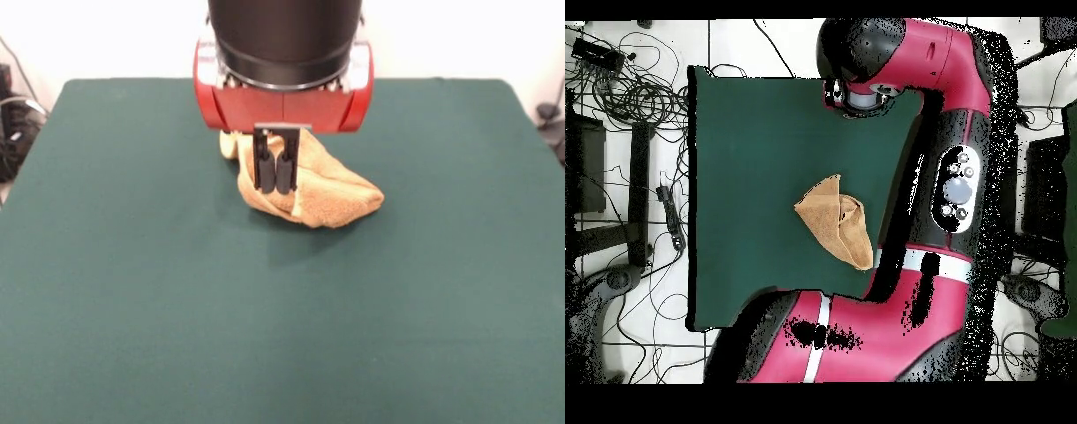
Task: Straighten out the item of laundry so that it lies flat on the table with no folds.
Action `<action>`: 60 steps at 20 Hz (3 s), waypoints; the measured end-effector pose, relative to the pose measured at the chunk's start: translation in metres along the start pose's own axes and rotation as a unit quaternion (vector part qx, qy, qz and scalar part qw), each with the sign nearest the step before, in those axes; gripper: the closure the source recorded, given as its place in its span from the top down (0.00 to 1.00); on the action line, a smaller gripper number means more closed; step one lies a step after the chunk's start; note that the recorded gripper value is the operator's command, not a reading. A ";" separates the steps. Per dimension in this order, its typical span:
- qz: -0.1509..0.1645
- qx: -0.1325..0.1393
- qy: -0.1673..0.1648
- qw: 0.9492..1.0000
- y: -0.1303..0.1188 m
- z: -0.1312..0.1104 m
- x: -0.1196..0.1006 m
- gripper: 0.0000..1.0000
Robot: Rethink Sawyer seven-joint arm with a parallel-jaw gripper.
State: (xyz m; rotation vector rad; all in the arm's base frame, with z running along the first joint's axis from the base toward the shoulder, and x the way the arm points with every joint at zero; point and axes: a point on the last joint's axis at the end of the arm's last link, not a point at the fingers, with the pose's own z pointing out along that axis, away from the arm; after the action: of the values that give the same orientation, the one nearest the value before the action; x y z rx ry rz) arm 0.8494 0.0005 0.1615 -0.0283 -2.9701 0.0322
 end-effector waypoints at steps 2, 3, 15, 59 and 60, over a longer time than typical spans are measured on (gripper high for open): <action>-0.001 0.000 0.002 1.000 0.000 0.004 -0.002 0.00; -0.001 0.000 0.002 1.000 0.001 0.005 -0.003 0.00; -0.001 0.002 -0.009 1.000 0.000 0.004 -0.009 0.00; -0.001 -0.010 0.017 1.000 0.004 -0.030 0.003 0.00; -0.002 -0.010 0.016 1.000 0.005 -0.032 0.003 0.00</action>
State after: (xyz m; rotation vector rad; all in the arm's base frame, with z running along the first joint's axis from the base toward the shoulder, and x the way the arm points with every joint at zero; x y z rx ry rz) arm 0.8525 0.0063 0.1932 -0.0263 -2.9379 0.0009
